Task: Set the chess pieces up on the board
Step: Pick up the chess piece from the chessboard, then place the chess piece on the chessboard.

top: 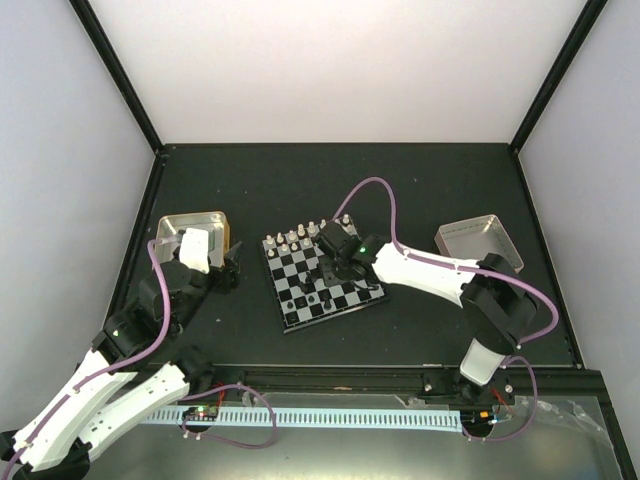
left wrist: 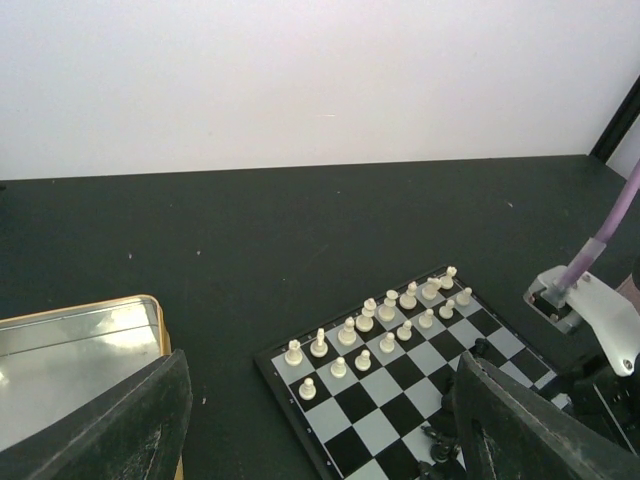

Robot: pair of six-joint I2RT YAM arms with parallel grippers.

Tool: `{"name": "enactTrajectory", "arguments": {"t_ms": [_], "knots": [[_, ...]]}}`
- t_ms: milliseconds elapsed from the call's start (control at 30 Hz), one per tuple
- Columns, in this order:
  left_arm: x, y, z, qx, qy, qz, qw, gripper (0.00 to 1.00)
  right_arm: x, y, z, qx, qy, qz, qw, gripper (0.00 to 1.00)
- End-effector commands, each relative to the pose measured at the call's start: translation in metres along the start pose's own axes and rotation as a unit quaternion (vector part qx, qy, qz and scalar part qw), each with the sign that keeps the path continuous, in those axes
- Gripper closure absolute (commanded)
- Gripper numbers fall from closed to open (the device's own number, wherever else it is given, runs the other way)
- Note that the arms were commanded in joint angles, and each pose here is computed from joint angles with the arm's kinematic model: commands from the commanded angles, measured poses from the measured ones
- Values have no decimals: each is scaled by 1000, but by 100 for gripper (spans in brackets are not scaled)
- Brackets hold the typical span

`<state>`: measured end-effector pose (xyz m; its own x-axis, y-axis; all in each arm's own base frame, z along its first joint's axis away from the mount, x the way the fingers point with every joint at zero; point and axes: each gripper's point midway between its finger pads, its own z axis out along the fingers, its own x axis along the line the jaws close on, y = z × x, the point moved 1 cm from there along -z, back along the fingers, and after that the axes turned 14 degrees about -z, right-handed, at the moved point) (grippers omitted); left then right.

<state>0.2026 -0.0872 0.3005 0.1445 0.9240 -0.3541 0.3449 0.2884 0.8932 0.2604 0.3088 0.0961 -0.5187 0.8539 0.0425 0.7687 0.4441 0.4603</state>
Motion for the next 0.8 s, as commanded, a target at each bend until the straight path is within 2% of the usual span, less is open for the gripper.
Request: {"name": "enactTrajectory", "arguments": {"t_ms": [0,567,700,767], "knots": [[1,5,1,-11,3,-2,1000,27,-2,-13,1,12,3,4,1000,98],[1,2,3,-5,7,1,1000,27,5,-38,27,65,16,-2,998,95],[1,2,3,-5,7,0,1000,27,5,-40,26,72,14,-4,997,90],[1,2,3,-5,7,1,1000,26,4,-38,24,69,11,-3,998,83]]}}
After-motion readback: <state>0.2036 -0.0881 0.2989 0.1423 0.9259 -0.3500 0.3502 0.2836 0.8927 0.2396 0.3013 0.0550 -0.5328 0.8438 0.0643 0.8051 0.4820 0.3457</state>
